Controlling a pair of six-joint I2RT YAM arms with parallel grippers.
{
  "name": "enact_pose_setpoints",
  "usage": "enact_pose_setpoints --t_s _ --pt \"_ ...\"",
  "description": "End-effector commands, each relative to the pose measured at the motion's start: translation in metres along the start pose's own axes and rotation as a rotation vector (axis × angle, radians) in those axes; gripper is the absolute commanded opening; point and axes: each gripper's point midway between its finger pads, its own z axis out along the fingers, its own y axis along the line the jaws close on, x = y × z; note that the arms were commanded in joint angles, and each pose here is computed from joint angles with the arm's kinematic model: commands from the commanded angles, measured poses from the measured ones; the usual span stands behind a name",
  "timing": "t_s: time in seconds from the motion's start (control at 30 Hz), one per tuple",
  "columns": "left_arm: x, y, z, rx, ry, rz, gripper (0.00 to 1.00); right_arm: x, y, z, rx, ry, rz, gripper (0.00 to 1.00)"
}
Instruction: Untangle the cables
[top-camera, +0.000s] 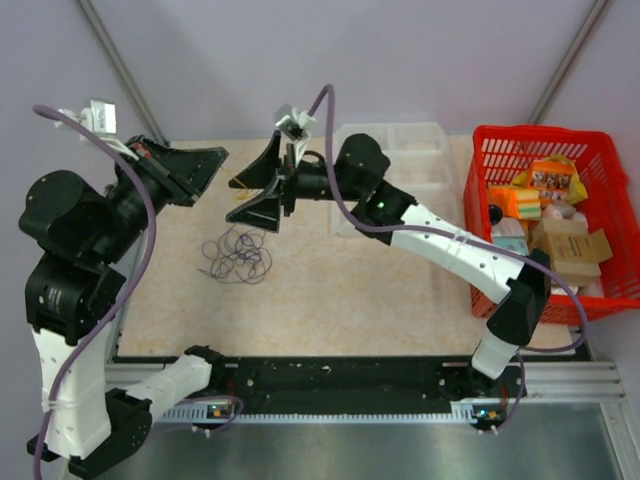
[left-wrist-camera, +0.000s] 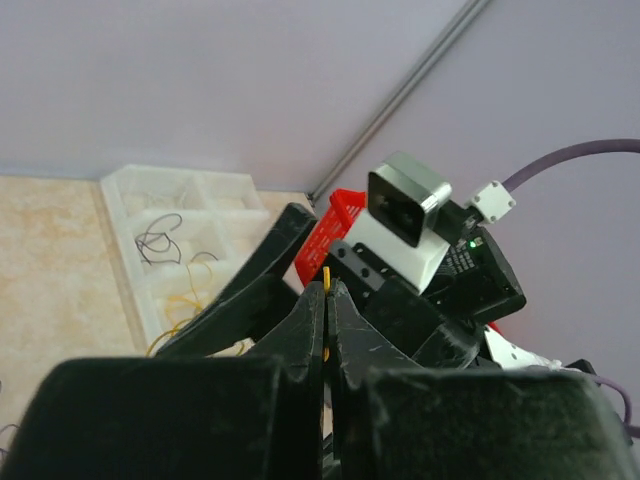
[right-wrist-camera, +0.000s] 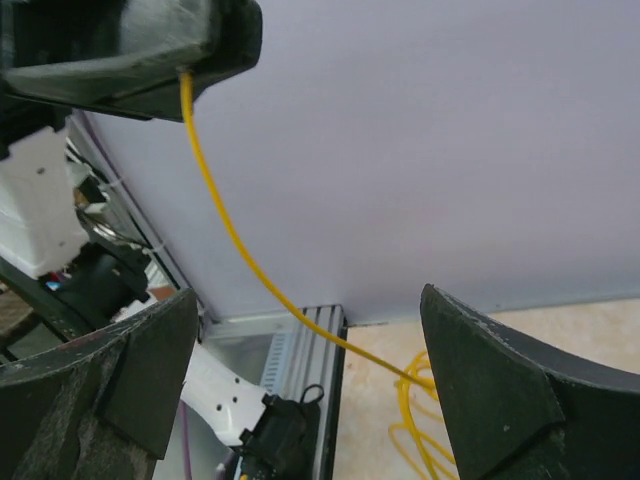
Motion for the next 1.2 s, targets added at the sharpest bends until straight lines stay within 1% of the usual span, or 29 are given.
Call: enact_pose_setpoints --t_s 0.0,0.1,0.17,0.3,0.37,0.4,0.47,0.53,0.57,0.73,0.87,0.9,1.0,1.07,1.1,1.17 --pt "-0.003 -0.023 0.001 0.121 -0.008 -0.052 0.0 0.009 -0.014 0.017 0.139 0.06 -0.119 0.91" --pt "0.001 -0.025 0.003 0.139 0.006 -0.071 0.0 0.022 -0.057 0.009 0.385 0.124 -0.155 0.86" --pt "0.005 -0.025 0.007 0.148 0.022 -0.081 0.0 0.033 -0.071 0.003 0.45 0.162 -0.207 0.8" --pt "0.009 -0.024 0.01 0.151 0.04 -0.082 0.0 0.054 -0.068 -0.01 0.427 0.199 -0.262 0.72" --pt "0.011 -0.021 0.011 0.142 0.041 -0.075 0.0 0.061 -0.062 -0.015 0.399 0.215 -0.276 0.7" --pt "0.011 -0.02 0.011 0.137 0.039 -0.075 0.0 0.066 -0.057 -0.016 0.374 0.228 -0.27 0.7" --pt "0.013 -0.018 0.013 0.134 0.046 -0.076 0.0 0.069 -0.045 -0.015 0.317 0.232 -0.242 0.77" --pt "0.017 -0.015 0.016 0.125 0.058 -0.081 0.0 0.075 -0.036 -0.017 0.276 0.245 -0.212 0.78" --pt "0.019 -0.013 0.017 0.122 0.063 -0.083 0.0 0.071 -0.032 -0.016 0.264 0.221 -0.218 0.77" --pt "0.025 -0.009 0.019 0.12 0.071 -0.088 0.0 0.061 -0.035 -0.025 0.33 0.183 -0.219 0.71" --pt "0.027 -0.008 0.018 0.117 0.077 -0.086 0.0 0.051 -0.025 -0.024 0.303 0.159 -0.217 0.7" --pt "0.027 -0.007 0.018 0.114 0.076 -0.087 0.0 0.05 -0.025 -0.024 0.299 0.158 -0.218 0.68" --pt "0.028 -0.005 0.016 0.108 0.069 -0.091 0.0 0.055 -0.026 -0.024 0.303 0.173 -0.2 0.42" --pt "0.029 -0.004 0.017 0.106 0.068 -0.091 0.0 0.058 -0.027 -0.025 0.302 0.18 -0.194 0.31" --pt "0.029 -0.004 0.017 0.107 0.069 -0.091 0.0 0.062 -0.029 -0.025 0.308 0.185 -0.188 0.24" --pt "0.029 -0.004 0.017 0.108 0.069 -0.089 0.0 0.063 -0.031 -0.028 0.326 0.185 -0.188 0.05"
